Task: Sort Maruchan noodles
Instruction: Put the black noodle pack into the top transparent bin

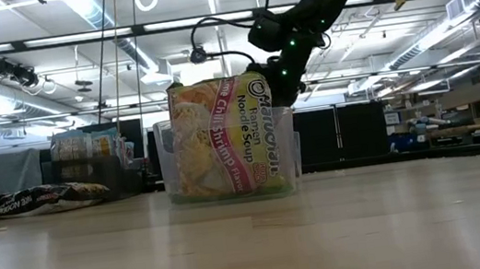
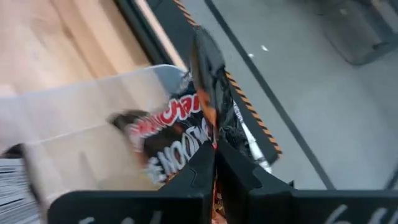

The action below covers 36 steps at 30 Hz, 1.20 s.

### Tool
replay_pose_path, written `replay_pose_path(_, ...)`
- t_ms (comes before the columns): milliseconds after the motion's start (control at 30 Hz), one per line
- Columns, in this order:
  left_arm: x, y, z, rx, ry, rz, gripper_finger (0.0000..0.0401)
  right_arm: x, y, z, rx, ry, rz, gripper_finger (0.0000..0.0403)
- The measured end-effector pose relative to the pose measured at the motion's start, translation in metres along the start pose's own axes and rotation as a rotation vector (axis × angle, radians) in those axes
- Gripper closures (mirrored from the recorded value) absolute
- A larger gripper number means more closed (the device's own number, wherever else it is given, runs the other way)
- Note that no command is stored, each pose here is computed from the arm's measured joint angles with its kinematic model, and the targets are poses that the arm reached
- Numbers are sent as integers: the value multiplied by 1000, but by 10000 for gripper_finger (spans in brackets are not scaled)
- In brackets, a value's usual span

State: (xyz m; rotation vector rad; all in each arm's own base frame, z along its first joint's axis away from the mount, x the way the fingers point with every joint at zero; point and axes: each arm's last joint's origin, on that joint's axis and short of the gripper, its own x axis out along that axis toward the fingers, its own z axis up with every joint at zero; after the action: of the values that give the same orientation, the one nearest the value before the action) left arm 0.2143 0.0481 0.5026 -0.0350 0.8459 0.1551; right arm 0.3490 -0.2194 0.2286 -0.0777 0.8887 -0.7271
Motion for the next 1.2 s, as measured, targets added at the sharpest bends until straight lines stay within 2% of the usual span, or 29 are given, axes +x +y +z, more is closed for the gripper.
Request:
replay_pose_path(267,0,0,0,5,0,-1,285,-1,4,0,3,2,54,344)
replay_pose_path(433,0,0,0,-38,0,-2,285,-6,10,0,-14,8,69,331)
replay_pose_path(567,0,0,0,-73,1,3,285,-29,11,9,-17,-44,69,330)
replay_pose_path(700,8,0,-5,-120,44,10,285,-73,5,21,-12,-132,71,330)
replay_pose_path(833,31,3,-31,-188,189,35,282,-128,5,25,-31,-208,120,330)
replay_pose_path(1000,77,13,-85,-321,428,170,262,-189,20,17,-89,-247,203,330)
replay_pose_path(1067,97,14,-105,-363,484,196,248,-207,28,12,-94,-254,244,330)
replay_pose_path(1133,120,13,-123,-370,523,208,234,-221,36,5,-99,-265,280,330)
replay_pose_path(1200,142,9,-140,-328,574,250,226,-231,43,-4,-109,-277,291,330)
